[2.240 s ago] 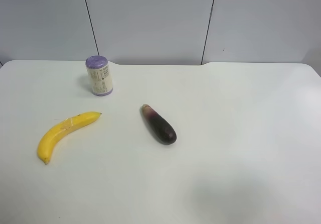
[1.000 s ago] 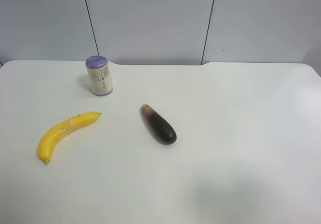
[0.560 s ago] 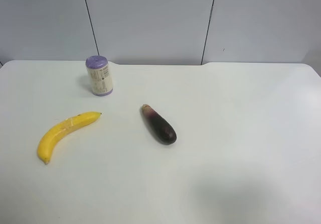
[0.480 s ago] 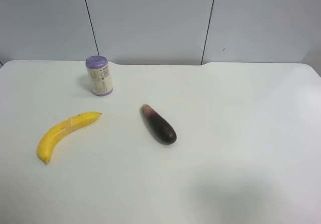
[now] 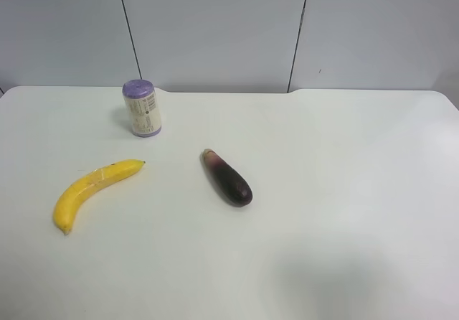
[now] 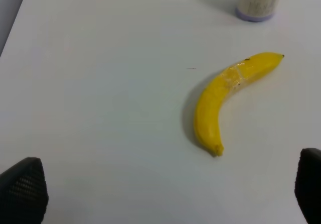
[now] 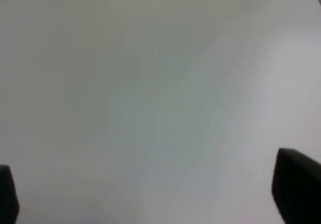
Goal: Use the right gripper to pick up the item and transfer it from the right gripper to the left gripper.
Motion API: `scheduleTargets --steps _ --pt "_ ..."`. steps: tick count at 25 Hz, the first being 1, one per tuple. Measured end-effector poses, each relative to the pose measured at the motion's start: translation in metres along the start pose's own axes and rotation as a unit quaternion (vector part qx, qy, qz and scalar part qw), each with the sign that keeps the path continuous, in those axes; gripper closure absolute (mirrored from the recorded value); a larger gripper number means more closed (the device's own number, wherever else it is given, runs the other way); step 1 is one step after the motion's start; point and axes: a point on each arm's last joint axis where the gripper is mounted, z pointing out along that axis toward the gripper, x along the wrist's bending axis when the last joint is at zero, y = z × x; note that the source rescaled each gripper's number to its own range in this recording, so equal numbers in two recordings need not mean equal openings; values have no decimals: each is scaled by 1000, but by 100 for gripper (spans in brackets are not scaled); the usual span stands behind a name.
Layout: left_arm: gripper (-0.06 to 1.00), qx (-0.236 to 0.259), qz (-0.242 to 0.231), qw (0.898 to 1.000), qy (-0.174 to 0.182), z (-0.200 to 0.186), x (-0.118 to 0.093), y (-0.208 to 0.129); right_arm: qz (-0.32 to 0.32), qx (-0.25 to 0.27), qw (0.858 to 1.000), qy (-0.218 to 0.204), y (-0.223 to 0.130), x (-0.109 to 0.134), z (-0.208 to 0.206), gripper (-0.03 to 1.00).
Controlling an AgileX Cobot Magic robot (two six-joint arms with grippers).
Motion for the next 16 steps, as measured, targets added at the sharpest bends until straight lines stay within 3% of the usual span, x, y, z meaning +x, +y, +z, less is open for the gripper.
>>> scheduleTargets --steps 16 --pt "-6 0 0 1000 0 0 0 0 0 0 1000 0 0 0 0 -3"
